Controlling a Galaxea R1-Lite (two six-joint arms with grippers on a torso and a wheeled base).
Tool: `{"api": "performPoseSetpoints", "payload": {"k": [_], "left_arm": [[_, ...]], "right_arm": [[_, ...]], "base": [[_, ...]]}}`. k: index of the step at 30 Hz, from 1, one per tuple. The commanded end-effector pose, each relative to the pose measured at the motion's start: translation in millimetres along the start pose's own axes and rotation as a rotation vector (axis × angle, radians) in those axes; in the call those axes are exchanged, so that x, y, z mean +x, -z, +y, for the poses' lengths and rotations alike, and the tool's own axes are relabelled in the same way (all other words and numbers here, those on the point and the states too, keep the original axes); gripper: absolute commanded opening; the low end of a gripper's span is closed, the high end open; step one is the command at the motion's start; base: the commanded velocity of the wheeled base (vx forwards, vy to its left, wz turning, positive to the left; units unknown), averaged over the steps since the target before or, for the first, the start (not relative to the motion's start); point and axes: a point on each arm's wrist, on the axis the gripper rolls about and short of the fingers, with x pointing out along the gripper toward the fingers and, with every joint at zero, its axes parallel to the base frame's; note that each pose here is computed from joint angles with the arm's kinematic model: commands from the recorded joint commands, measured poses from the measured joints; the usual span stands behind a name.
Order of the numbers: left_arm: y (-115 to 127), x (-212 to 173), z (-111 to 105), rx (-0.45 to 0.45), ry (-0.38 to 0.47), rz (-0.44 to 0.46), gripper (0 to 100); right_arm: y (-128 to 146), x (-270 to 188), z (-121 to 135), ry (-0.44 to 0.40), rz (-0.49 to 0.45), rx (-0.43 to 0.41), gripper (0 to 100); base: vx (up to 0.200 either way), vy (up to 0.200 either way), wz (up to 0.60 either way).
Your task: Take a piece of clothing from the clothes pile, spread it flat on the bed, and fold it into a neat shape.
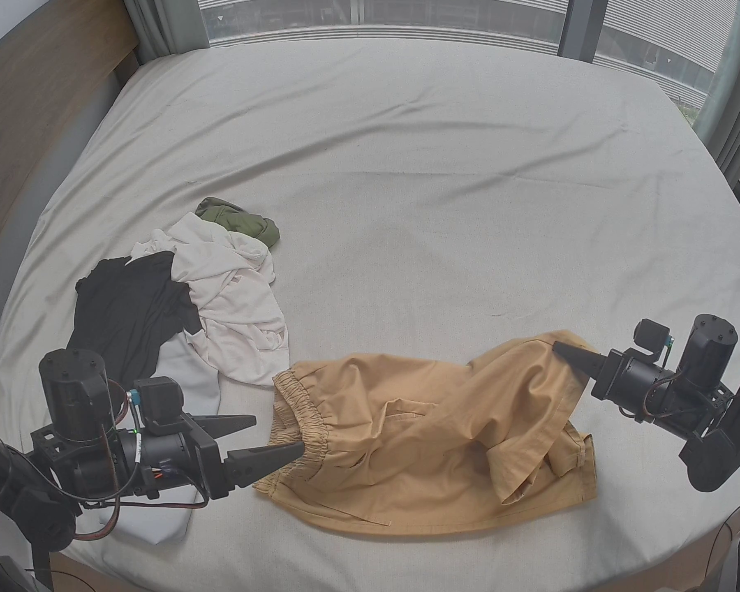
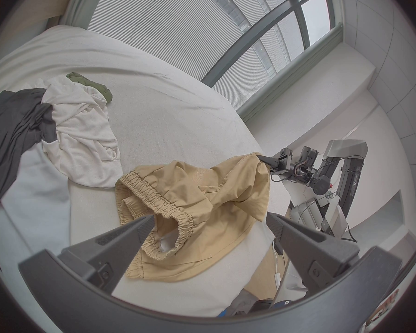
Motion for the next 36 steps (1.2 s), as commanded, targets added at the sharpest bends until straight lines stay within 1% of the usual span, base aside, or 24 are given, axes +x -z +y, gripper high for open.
{"api": "performPoseSetpoints", "payload": {"k": [1, 6, 11, 18, 32, 36], "left_arm": [[20, 19, 13, -0.028, -0.003, 0.063, 100], [33, 36, 17, -0.015, 0.020, 0.064, 100], [44, 47, 26, 0.004, 0.026, 0.028, 100], [43, 44, 23, -0.019, 0.025, 0.027, 100], [46, 53, 14, -0.010, 0.071, 0.045, 100], [44, 56, 13, -0.007, 0.080, 0.036, 100]], "right_arm": [[0, 1, -1, 0.002, 0.002, 0.002, 0], [1, 1, -1, 0.002, 0.002, 0.002, 0], [0, 2, -1, 0.001, 0.001, 0.001, 0], [1, 2, -2, 0.002, 0.003, 0.004, 0], [1, 2, -2, 0.002, 0.005, 0.003, 0], [1, 2, -2, 0.002, 0.006, 0.004, 0]], "base": [[0.000, 0.000, 0.00], [0.000, 0.000, 0.00], [0.000, 0.000, 0.00], [0.000, 0.000, 0.00], [0.000, 0.000, 0.00], [0.000, 0.000, 0.00]]}}
